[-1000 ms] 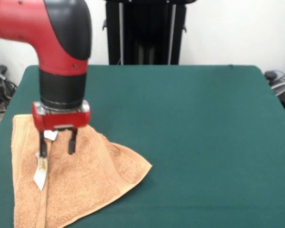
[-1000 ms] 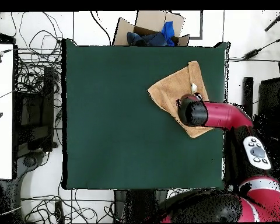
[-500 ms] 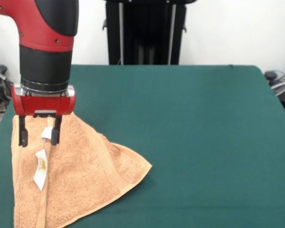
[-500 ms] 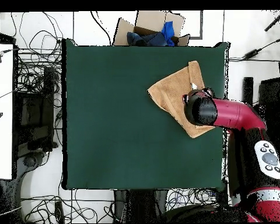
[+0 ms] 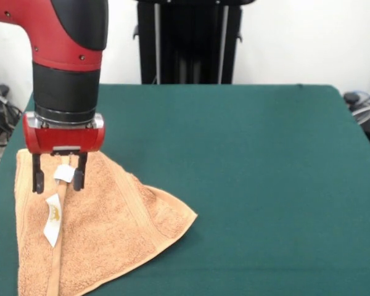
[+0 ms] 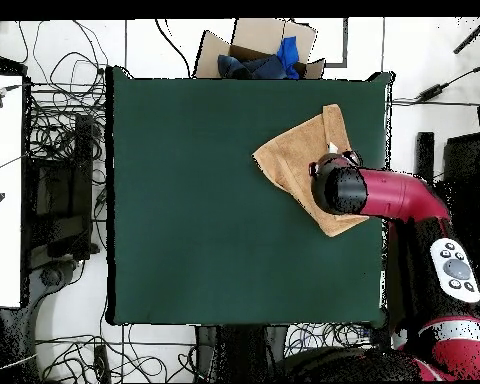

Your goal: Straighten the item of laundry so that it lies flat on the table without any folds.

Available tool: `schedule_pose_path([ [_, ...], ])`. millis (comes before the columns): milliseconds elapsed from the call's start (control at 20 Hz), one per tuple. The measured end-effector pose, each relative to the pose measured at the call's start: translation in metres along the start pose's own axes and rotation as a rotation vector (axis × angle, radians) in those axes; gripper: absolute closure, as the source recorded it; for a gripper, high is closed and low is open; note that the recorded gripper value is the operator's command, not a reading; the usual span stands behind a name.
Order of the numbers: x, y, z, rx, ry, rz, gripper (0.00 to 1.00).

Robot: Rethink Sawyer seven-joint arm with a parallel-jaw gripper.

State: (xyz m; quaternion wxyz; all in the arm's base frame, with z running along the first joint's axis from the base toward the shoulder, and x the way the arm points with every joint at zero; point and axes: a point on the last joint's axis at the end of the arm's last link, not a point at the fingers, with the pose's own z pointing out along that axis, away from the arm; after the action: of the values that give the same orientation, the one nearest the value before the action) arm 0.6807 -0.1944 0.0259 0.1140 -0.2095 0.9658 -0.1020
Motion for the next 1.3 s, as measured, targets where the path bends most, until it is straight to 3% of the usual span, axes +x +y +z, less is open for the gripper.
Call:
schedule_pose_path([
  [1300,0.022,0.03,0.037,-0.069,0.041,0.006,0.0],
])
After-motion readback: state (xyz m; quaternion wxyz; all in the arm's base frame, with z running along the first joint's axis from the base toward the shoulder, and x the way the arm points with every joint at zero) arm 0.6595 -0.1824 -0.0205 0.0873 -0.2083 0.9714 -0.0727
